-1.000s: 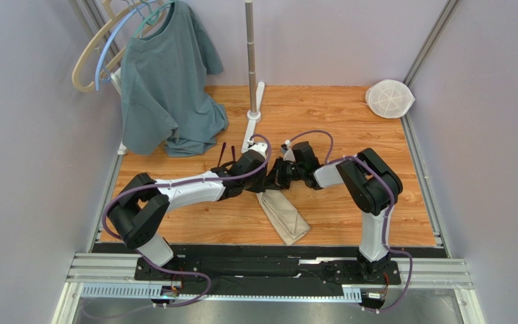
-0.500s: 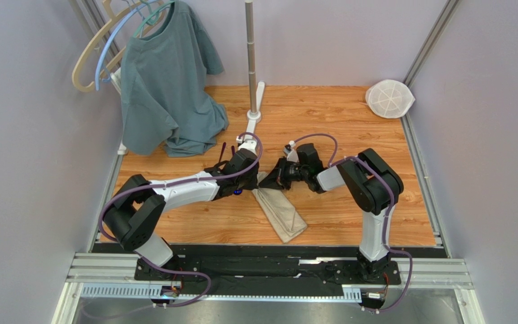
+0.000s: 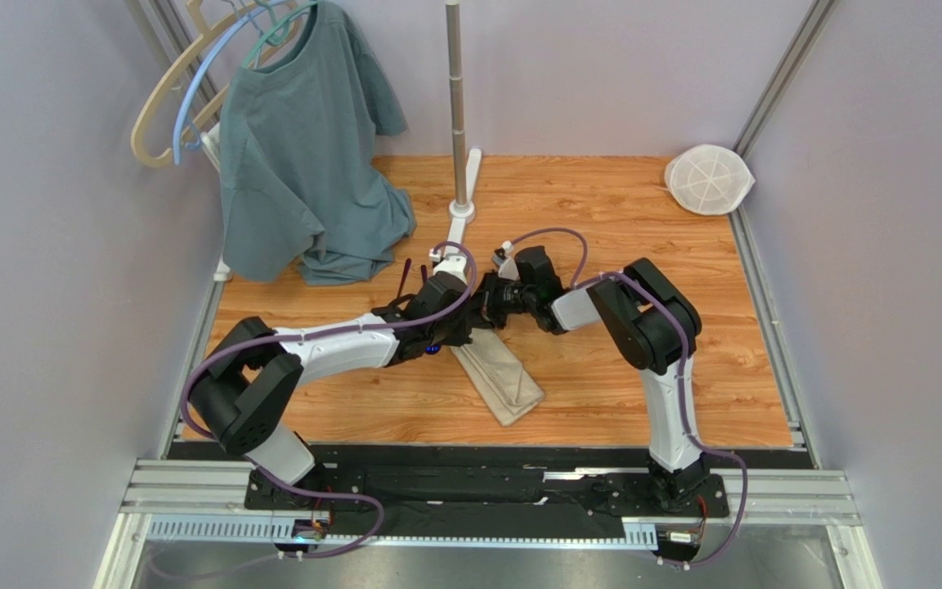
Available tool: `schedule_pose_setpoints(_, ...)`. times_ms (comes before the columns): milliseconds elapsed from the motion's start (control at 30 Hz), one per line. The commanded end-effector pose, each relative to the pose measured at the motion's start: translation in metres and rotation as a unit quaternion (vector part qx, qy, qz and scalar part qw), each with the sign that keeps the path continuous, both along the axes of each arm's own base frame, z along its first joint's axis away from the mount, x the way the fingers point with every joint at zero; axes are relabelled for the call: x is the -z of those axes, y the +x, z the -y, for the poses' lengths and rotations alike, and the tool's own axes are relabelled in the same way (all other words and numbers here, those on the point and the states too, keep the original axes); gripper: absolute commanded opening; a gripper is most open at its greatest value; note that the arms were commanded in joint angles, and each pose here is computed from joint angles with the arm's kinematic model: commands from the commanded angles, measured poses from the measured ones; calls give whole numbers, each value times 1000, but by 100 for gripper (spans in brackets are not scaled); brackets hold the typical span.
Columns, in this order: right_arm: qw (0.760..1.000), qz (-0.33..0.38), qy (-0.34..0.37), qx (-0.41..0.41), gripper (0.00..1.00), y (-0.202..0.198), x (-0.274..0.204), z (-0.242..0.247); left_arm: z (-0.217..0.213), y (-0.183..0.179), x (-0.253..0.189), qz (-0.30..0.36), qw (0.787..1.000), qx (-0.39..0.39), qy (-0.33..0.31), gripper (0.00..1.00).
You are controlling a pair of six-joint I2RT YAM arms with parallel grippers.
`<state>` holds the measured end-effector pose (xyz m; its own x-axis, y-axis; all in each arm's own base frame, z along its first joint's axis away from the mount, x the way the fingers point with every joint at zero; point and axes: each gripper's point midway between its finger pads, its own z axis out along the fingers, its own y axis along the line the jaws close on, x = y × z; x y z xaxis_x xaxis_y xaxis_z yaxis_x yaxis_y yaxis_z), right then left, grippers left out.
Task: Fold the napkin into a case and place the utensils inside
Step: Stuff the top corner of the smaller-rectangle-folded napkin into the folded napkin.
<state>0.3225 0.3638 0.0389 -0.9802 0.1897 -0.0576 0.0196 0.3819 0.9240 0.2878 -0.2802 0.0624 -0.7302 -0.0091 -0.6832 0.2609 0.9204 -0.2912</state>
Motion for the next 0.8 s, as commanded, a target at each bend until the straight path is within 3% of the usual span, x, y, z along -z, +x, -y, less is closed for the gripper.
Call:
schedule_pose_setpoints(0, 1000, 14, -11, 1, 0, 11, 5, -3, 6, 10, 0, 7, 1000, -4, -7, 0)
schedule_pose_setpoints(367, 993, 67, -93, -13, 0, -19, -19, 45, 7, 27, -20, 25, 999, -13, -19, 0)
schedule_pose_setpoints(700, 996, 30, -79, -30, 0, -50, 14, 22, 20, 30, -7, -6, 1000, 8, -14, 0)
schedule_pose_setpoints(767, 997, 36, -64, -21, 0, -49, 3, 29, 18, 29, -13, 0, 1000, 9, -13, 9)
